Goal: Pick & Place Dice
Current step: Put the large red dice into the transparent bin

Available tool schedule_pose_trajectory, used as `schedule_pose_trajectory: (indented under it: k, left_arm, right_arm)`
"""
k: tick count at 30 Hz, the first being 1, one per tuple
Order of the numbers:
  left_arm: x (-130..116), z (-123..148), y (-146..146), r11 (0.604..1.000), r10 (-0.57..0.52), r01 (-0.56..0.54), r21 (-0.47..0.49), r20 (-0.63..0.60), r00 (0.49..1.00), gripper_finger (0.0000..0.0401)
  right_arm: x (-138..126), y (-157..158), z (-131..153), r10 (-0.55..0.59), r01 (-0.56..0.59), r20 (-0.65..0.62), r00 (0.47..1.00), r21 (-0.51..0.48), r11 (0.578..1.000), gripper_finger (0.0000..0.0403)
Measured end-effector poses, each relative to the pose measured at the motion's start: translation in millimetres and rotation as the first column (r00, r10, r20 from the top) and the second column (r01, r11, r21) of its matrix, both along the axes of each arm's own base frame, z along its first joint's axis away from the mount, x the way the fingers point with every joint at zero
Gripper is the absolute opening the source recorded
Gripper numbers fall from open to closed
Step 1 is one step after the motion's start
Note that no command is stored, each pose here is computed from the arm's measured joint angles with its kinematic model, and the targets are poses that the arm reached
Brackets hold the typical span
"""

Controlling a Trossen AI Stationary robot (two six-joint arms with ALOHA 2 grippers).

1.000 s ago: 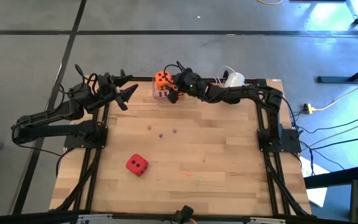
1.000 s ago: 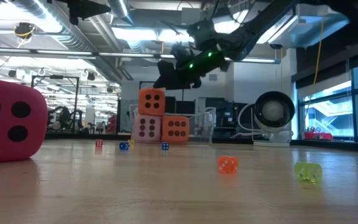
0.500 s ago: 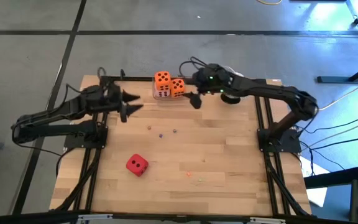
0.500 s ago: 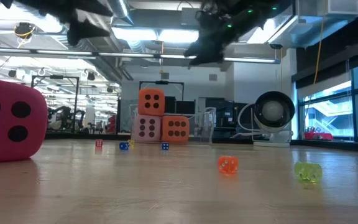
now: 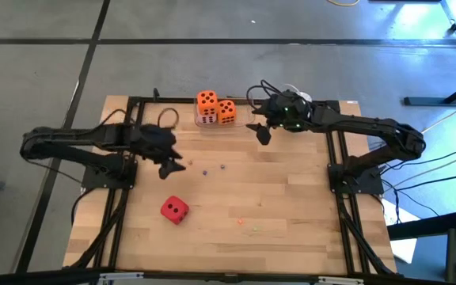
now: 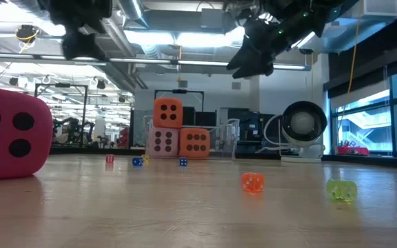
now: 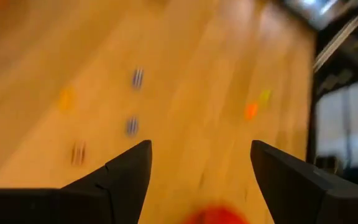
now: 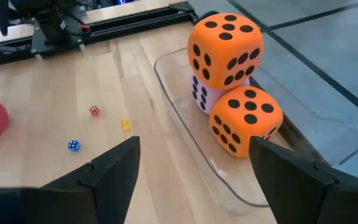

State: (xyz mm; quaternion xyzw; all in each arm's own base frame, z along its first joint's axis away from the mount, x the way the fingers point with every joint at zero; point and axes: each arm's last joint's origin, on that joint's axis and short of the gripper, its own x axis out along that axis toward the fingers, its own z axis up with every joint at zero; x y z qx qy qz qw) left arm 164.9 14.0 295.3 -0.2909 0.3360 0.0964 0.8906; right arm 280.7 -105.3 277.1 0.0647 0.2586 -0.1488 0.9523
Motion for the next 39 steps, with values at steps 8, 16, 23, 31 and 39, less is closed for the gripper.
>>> schedule_pose_trajectory:
  k: [8,16,23,31,39]
  left_arm:
    - [30,-7,-44,0.988,-0.118,0.071,-0.139,-0.364,0.924,0.0269]
    - [50,-37,-75,0.966,-0.189,0.057,-0.251,-0.541,0.819,0.0269]
    - [44,-34,-74,0.958,-0.154,-0.018,-0.288,-0.563,0.812,0.0269]
    - [26,-19,-67,0.931,0.046,-0.242,-0.275,-0.568,0.821,0.0269]
    - [21,-39,-67,0.895,0.062,-0.330,-0.300,-0.648,0.759,0.0269]
  right_arm:
    - [0,0,0,0.009,-0.009,-0.001,1.000,0.000,1.000,0.0300]
    - [0,0,0,0.012,-0.012,-0.001,1.000,-0.001,1.000,0.0300]
    - [1,2,0,0.060,-0.060,0.009,0.998,0.022,0.998,0.0300]
    - [1,2,0,0.060,-0.060,0.009,0.998,0.023,0.998,0.0300]
    - [1,2,0,0.060,-0.060,0.009,0.998,0.023,0.998,0.0300]
